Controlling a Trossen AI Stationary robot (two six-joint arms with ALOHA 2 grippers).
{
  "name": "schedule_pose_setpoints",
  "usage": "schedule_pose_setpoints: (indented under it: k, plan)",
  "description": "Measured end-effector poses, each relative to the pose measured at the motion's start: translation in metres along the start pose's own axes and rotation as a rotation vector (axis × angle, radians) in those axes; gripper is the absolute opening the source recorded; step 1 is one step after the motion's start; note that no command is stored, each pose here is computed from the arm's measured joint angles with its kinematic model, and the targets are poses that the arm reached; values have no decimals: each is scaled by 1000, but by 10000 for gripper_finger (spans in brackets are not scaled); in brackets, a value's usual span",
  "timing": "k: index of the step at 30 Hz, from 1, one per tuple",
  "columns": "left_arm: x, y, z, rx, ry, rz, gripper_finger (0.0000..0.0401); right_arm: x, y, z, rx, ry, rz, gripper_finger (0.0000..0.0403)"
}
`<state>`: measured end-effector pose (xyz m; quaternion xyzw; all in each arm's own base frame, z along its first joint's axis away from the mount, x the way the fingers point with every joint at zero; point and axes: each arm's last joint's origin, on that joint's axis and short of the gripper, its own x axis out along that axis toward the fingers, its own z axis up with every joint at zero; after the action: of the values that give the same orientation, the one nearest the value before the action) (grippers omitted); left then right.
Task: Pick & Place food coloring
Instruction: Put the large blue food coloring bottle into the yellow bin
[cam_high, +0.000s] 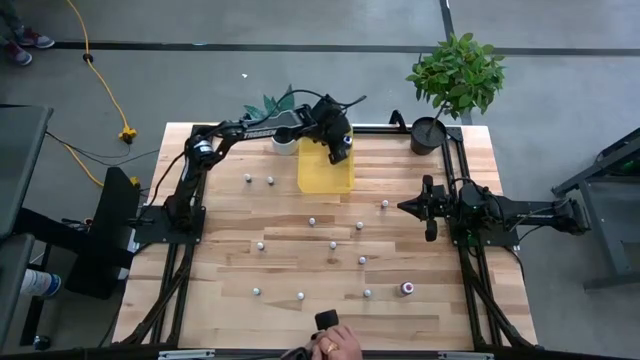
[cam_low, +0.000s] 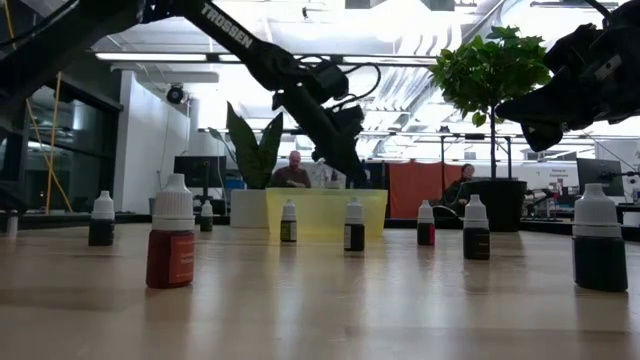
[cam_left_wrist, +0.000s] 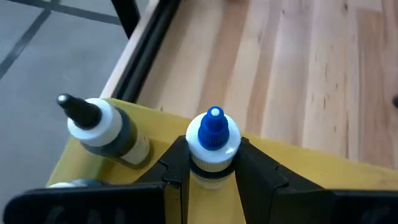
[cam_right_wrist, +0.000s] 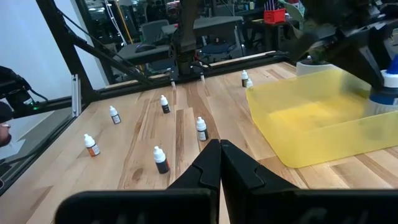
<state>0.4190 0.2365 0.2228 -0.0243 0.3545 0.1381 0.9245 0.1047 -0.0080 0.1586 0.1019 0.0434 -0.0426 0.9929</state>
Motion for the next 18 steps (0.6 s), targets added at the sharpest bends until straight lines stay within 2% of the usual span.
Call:
schedule_pose_setpoints:
  k: [9,18]
  plan:
    - [2,18,-5,-26,-53,62,89,0,0,0,0,0,0,0]
    - [18,18,-18,-54,-52,14,87,0,0,0,0,0,0,0]
